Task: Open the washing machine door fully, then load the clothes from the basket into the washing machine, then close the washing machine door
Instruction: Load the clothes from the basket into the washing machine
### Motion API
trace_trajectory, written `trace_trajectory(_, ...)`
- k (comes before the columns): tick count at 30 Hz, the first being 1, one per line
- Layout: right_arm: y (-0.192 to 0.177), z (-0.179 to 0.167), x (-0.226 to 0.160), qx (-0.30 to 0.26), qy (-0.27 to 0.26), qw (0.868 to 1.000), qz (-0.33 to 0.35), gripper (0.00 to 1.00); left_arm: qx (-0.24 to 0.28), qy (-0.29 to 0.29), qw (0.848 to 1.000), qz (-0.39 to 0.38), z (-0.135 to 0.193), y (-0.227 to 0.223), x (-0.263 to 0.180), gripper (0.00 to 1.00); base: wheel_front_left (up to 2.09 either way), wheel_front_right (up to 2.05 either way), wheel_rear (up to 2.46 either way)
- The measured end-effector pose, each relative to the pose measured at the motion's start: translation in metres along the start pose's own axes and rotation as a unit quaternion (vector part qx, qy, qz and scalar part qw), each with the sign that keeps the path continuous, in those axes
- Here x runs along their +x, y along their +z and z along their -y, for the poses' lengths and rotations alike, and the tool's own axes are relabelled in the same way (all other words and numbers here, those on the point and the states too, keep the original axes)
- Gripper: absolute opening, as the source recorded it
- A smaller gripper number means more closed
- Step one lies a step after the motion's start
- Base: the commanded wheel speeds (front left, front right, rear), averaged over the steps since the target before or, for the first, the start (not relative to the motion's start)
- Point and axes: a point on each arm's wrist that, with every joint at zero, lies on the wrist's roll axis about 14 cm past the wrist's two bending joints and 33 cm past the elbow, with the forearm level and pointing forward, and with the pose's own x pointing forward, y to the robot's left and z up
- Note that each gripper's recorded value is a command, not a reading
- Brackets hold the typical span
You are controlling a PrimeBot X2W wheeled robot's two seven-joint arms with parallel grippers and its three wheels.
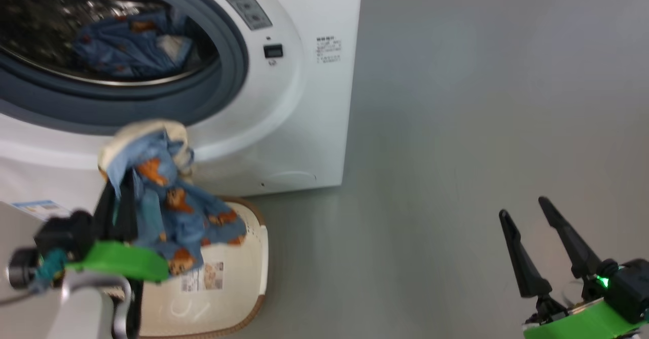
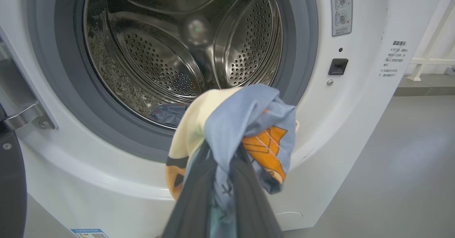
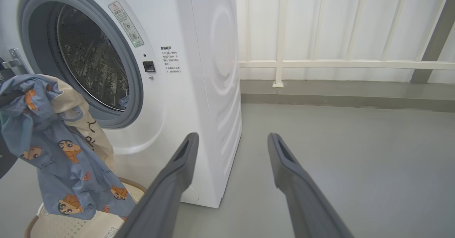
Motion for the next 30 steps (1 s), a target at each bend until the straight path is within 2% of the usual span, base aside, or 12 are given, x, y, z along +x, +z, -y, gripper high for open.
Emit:
trace_trajectory(12,-0.031,0.025,0.039,0.007,-0.029,0.999,-0.02,1.0,0.031,-0.005,0.999,-0.009,-0.025,-0.009,0.12,0.0,0.0,0.0,0.0)
trace_trajectory(24,-0.058,0.05,0.045,0.01,-0.072,0.996,-0.05,1.0,0.023,-0.016,0.991,-0.131,-0.038,-0.052,0.202,0.0,0.0,0.0,0.0)
trace_trajectory(30,-0.069,0.057,0.048,0.018,-0.086,0.994,-0.06,1.0,0.021,-0.006,0.987,-0.16,-0.049,-0.063,0.234,0.0,0.0,0.0,0.0)
